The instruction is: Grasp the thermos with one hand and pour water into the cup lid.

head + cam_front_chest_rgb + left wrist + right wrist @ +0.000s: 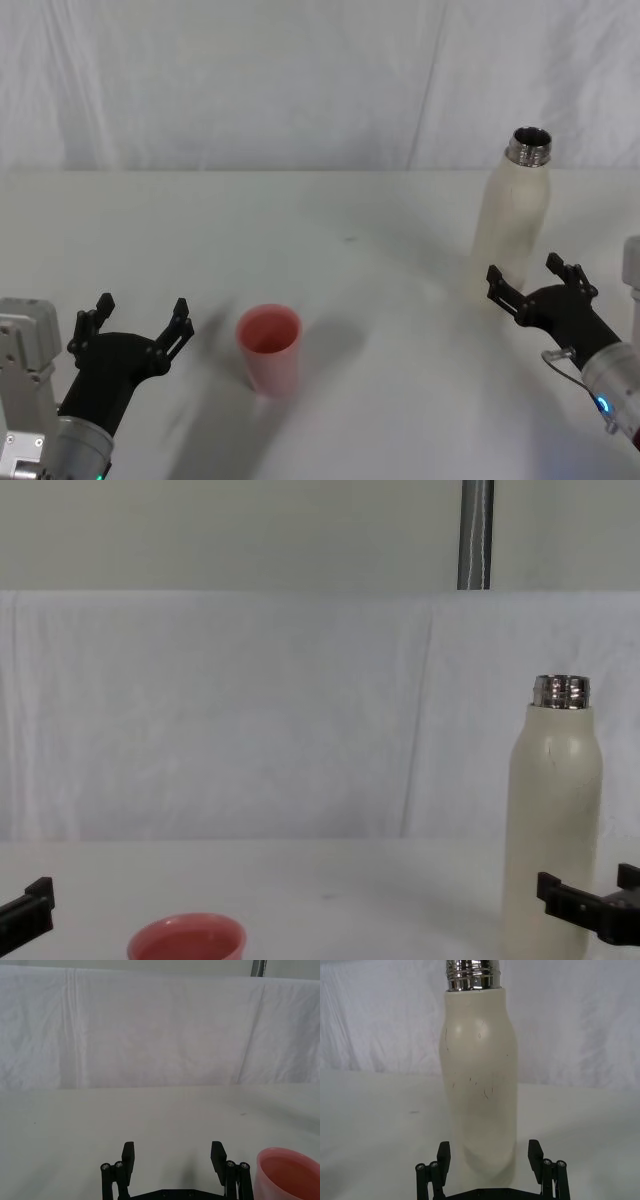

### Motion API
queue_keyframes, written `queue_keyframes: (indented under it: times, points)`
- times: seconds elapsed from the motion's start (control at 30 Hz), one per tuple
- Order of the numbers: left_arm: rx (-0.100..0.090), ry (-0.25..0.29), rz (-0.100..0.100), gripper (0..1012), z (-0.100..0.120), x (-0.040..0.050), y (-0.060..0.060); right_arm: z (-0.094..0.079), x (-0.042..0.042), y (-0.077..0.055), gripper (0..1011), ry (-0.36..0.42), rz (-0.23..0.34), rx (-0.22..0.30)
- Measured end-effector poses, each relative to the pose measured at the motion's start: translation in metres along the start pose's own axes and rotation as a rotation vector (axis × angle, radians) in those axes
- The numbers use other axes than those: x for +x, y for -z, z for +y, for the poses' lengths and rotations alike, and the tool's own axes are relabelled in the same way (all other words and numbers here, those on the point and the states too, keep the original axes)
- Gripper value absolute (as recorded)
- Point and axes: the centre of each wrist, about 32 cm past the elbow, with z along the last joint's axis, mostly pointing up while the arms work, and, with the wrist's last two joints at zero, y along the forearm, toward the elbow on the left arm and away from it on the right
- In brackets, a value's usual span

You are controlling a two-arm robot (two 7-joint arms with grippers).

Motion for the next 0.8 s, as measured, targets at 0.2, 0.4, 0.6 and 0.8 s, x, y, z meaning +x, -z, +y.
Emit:
queue_keyframes:
  times: [0.2, 0.4, 0.6, 0.8]
  points:
    - [0.000, 0.000, 0.000, 1001, 0.000, 0.0000, 0.000, -0.015, -0.0006, -0.002, 1001, -0.002, 0.010, 0.009]
    - [0.000, 0.000, 0.000, 1001, 0.000, 0.0000, 0.000, -0.030, -0.0019, -0.005, 1001, -0.001, 0.032, 0.023]
    - [0.000, 0.000, 0.000, 1001, 0.000, 0.0000, 0.000, -0.045, -0.0077, -0.010, 1001, -0.001, 0.038, 0.052]
    - [0.000, 0.000, 0.000, 1001, 0.000, 0.0000, 0.000, -0.056, -0.0172, -0.008, 1001, -0.014, 0.030, 0.064]
